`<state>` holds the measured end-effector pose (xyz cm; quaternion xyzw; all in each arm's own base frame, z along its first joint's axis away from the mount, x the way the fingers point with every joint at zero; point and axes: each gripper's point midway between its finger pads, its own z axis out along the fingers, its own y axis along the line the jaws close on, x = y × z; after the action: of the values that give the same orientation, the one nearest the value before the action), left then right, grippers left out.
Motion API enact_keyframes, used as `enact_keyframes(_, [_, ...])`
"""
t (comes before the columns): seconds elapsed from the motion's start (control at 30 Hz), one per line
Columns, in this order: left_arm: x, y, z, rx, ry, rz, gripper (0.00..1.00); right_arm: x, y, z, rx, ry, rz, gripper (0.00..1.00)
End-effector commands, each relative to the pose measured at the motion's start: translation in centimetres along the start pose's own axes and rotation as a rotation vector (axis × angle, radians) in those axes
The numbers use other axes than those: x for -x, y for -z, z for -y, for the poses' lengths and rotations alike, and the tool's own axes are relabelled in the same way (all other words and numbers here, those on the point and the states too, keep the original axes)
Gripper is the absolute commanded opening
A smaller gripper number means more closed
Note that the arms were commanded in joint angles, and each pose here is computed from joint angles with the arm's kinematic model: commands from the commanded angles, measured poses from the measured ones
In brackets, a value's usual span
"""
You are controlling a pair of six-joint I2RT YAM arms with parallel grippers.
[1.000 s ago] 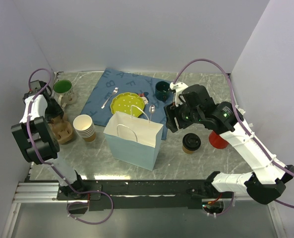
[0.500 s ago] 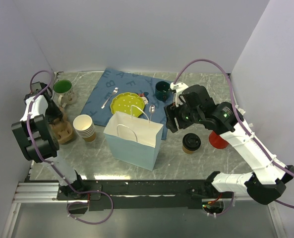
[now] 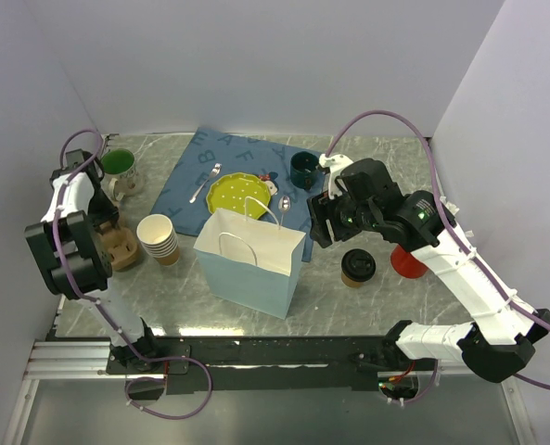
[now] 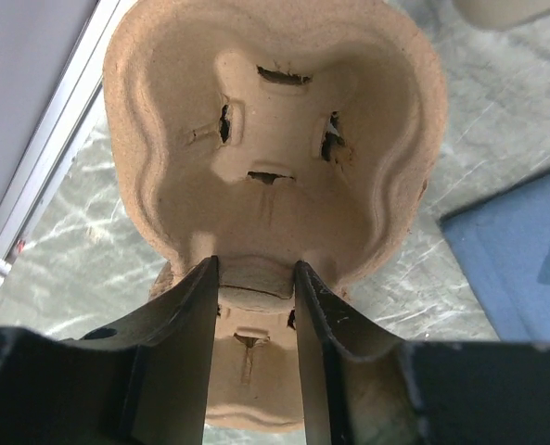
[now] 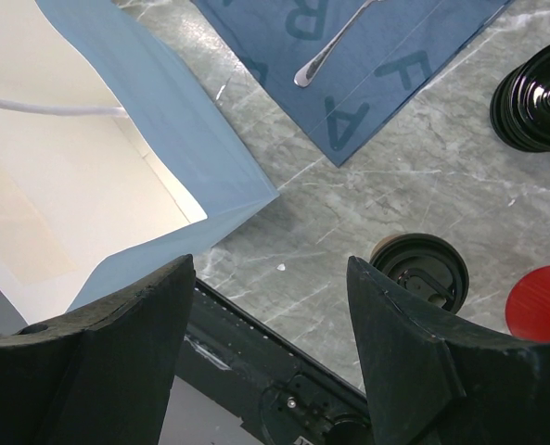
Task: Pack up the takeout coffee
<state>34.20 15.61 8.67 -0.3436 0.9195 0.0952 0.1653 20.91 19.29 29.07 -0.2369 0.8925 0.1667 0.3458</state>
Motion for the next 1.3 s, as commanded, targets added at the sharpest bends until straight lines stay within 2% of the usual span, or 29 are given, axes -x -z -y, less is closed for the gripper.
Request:
enact_keyframes(0.0, [1.0, 2.4, -1.2, 0.090, 0.037, 0.042, 0.17, 1.0, 0.4, 0.0, 0.001, -0.016, 0.051, 0.74])
enact_keyframes(0.17, [2.9, 4.9, -1.7, 0.107, 0.050, 0.092, 0.21, 0.6, 0.4, 0.2, -0.006, -0.005, 0.048, 0.74])
enact_keyframes(0.27, [2.9, 4.8, -2.0, 0.106, 0.058, 0.101, 0.23, 0.6, 0.3, 0.1, 0.001, -0.007, 0.048, 0.74])
enact_keyframes(0.43, [2.5, 4.7, 0.4, -0.063, 0.084, 0.094, 0.26, 1.1, 0.3, 0.1, 0.002, 0.009, 0.056, 0.74])
enact_keyframes(0.6, [1.6, 3.6, -0.1, -0.065, 0.137, 0.030, 0.22, 1.3, 0.5, 0.1, 0.001, 0.019, 0.064, 0.74])
enact_keyframes(0.67, [2.6, 4.4, -0.9, -0.017, 0.144, 0.065, 0.18, 1.2, 0.5, 0.1, 0.001, 0.021, 0.062, 0.74])
enact_keyframes(0.73, [3.8, 5.4, -0.3, -0.072, 0.150, 0.116, 0.20, 1.1, 0.5, 0.2, -0.002, 0.028, 0.063, 0.74])
enact_keyframes(0.8, [3.6, 5.8, 0.7, -0.182, 0.172, 0.094, 0.22, 1.1, 0.6, 0.3, -0.005, 0.030, 0.065, 0.74])
enact_keyframes(0.97, [1.8, 4.9, -1.3, 0.011, 0.107, 0.060, 0.20, 1.0, 0.5, 0.2, 0.001, 0.034, 0.064, 0.74])
enact_keyframes(1.1, [1.3, 4.8, -0.7, -0.067, 0.150, 0.032, 0.19, 1.0, 0.5, 0.3, -0.004, 0.044, 0.065, 0.74])
enact_keyframes(1.23, [3.1, 6.3, -1.5, -0.022, 0.171, 0.091, 0.18, 1.0, 0.6, 0.3, -0.002, 0.043, 0.067, 0.74])
enact_keyframes(1.27, [2.8, 6.3, -1.9, 0.013, 0.169, 0.072, 0.17, 1.1, 0.6, 0.3, -0.002, 0.044, 0.067, 0.74])
